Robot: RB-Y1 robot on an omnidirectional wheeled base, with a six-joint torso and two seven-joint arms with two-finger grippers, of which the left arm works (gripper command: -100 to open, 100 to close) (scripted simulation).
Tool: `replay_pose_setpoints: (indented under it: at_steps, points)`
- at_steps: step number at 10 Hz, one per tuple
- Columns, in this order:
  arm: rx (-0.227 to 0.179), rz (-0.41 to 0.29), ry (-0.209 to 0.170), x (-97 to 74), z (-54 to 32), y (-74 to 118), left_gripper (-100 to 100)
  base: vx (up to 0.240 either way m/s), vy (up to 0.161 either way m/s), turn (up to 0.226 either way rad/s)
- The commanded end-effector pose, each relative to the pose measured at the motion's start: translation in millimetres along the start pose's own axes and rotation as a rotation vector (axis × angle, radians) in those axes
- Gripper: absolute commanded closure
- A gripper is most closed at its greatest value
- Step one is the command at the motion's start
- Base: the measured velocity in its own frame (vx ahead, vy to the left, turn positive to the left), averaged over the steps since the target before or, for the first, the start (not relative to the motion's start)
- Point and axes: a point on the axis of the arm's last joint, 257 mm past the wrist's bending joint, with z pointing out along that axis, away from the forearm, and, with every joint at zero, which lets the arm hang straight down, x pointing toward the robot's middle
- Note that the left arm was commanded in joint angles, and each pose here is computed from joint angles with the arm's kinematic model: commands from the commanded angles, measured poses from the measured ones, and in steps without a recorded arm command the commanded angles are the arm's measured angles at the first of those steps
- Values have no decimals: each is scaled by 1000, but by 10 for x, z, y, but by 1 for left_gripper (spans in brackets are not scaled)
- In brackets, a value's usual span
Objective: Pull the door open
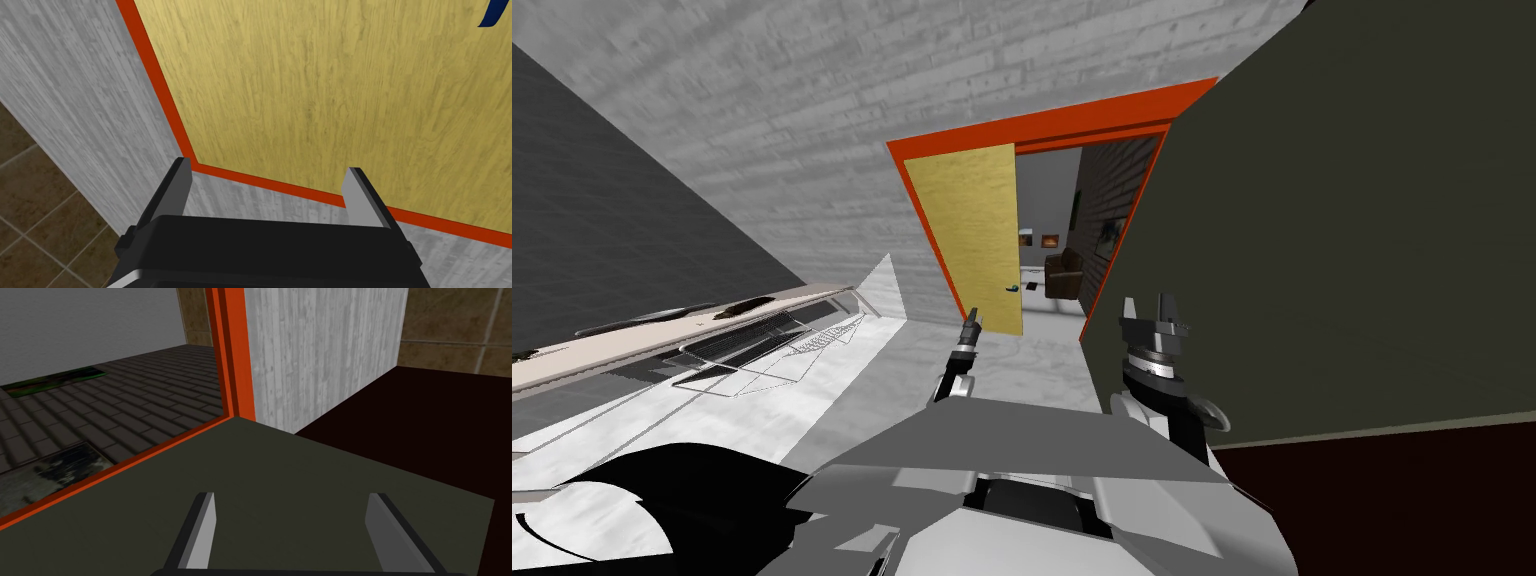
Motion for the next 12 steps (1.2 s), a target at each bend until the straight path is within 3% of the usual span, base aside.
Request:
replay_pose_setpoints:
  at_steps: [1, 2, 12]
  points:
    - [-18, -9, 4, -14, -11, 141, -100, 104, -4, -59]
    - [-21, -9, 4, -13, -16, 155, -100, 75, -3, -10]
    - [-128, -59, 12, -51, -95, 969, -100, 94, 4, -55]
